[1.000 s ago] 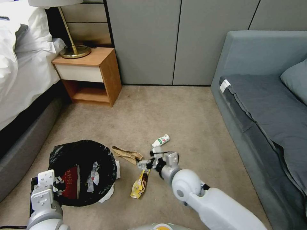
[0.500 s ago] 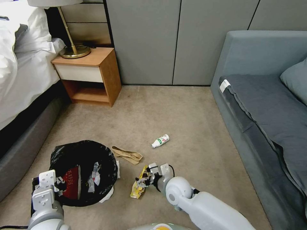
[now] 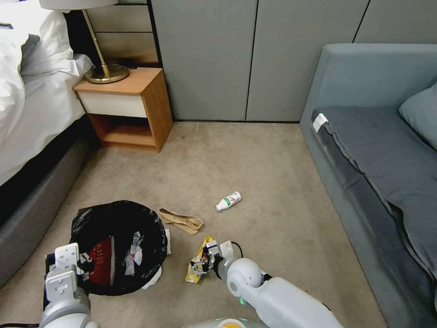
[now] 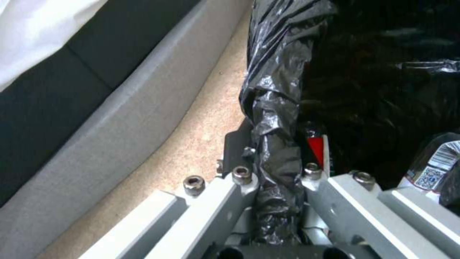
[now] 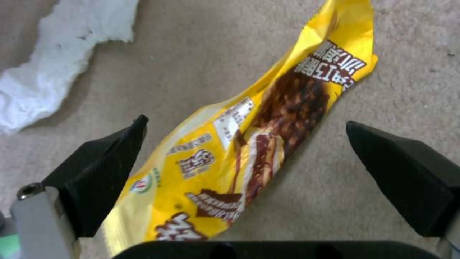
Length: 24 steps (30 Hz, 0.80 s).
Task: Pick up the trash bin, then pick up the garbage from the floor and place it into the trash bin.
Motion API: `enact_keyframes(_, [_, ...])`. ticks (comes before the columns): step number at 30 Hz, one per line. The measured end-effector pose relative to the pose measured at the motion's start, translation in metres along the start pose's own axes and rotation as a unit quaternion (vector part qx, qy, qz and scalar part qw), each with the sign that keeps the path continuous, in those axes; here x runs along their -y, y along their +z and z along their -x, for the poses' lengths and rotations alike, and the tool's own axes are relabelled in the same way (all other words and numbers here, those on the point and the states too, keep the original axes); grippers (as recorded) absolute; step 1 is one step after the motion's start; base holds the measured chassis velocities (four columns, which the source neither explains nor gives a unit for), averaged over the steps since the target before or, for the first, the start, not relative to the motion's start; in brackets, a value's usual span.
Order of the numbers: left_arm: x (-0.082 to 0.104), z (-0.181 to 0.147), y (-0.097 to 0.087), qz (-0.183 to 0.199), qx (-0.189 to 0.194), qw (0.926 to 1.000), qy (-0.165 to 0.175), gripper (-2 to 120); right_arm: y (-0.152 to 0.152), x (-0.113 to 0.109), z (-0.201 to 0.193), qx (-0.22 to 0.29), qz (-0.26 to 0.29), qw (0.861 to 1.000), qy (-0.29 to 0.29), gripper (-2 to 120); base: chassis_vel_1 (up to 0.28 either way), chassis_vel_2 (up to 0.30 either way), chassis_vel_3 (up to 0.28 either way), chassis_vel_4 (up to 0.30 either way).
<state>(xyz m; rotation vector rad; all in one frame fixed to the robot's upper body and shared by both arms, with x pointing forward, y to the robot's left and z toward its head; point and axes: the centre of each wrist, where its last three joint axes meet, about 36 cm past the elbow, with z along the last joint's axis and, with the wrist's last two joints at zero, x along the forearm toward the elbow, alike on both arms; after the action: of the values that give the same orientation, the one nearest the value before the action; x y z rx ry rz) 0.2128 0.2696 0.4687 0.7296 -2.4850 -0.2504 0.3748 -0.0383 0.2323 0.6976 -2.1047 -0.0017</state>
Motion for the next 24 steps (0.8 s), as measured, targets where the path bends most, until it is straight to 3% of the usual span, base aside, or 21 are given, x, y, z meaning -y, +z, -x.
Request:
enact_keyframes(7, [0.000,0.000,0.001,0.001,0.000,1.0000,0.000,1,0.002,0.006,0.010,0.006,-0.011,1.000,-0.004,99,0.000,0.000,0.000,0.000])
enact_keyframes(11, [0.001,0.000,0.001,0.002,0.000,1.0000,0.001,1,0.005,0.008,0.014,0.006,-0.014,1.000,0.000,86,0.000,0.000,0.000,0.000])
enact_keyframes(13, [0.001,0.000,0.001,0.002,0.000,1.0000,0.001,1,0.005,0.008,0.015,0.006,-0.014,1.000,0.000,86,0.000,0.000,0.000,0.000])
enact_keyframes(14, [0.001,0.000,0.001,0.003,-0.001,1.0000,0.001,1,0.006,0.010,0.017,0.007,-0.013,1.000,0.001,75,0.000,0.000,0.000,0.000])
enact_keyframes(24, [0.001,-0.001,0.002,0.005,-0.002,1.0000,0.001,1,0.013,0.020,0.031,0.003,-0.011,1.000,0.009,39,0.000,0.000,0.000,0.000])
